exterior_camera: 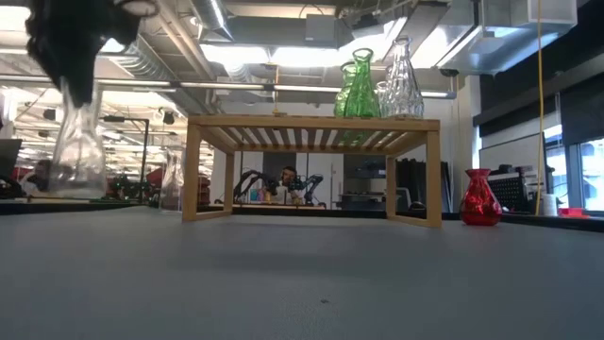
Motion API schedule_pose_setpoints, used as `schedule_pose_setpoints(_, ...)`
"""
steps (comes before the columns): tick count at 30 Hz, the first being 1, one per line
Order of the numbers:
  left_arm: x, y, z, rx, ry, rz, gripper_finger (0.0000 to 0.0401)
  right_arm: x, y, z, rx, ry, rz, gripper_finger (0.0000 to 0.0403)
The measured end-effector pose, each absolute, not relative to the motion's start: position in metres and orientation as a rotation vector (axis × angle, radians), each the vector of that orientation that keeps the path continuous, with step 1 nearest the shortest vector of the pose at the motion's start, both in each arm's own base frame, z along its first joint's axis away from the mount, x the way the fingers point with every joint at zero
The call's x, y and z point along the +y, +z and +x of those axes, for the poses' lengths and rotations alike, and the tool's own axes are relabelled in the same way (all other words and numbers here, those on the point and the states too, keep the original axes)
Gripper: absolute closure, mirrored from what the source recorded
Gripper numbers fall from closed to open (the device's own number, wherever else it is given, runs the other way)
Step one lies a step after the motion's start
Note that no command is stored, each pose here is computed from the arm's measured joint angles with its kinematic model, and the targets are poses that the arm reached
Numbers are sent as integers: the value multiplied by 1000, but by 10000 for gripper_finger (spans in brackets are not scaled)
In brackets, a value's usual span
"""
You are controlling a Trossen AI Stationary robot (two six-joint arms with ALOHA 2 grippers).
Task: Sort vases onto shelf
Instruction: Put the transparent vase on the shelf
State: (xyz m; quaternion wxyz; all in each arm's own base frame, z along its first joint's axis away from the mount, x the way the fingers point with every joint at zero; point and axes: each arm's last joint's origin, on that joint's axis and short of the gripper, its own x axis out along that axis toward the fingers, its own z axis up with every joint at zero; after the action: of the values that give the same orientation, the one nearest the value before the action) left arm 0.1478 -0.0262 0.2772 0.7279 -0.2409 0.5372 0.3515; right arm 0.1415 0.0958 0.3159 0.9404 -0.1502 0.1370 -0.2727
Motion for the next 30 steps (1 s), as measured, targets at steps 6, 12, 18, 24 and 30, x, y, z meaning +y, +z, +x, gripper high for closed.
schedule_pose_setpoints(6, -34, 308, 153, 1067, 677, -523, 196, 96, 316, 142, 281, -553, -305, 86)
schedule_pose_setpoints(12, -40, 331, 159, 922, 598, -474, 194, 96, 316, 142, 284, -546, -300, 86)
schedule_pose_setpoints(18, -48, 345, 172, 775, 457, -417, 196, 97, 315, 142, 298, -510, -271, 86)
schedule_pose_setpoints(24, -55, 355, 188, 650, 341, -349, 195, 99, 313, 145, 277, -554, -279, 86)
schedule_pose_setpoints(30, -61, 355, 205, 603, 289, -283, 195, 109, 307, 154, 318, -503, -330, 87)
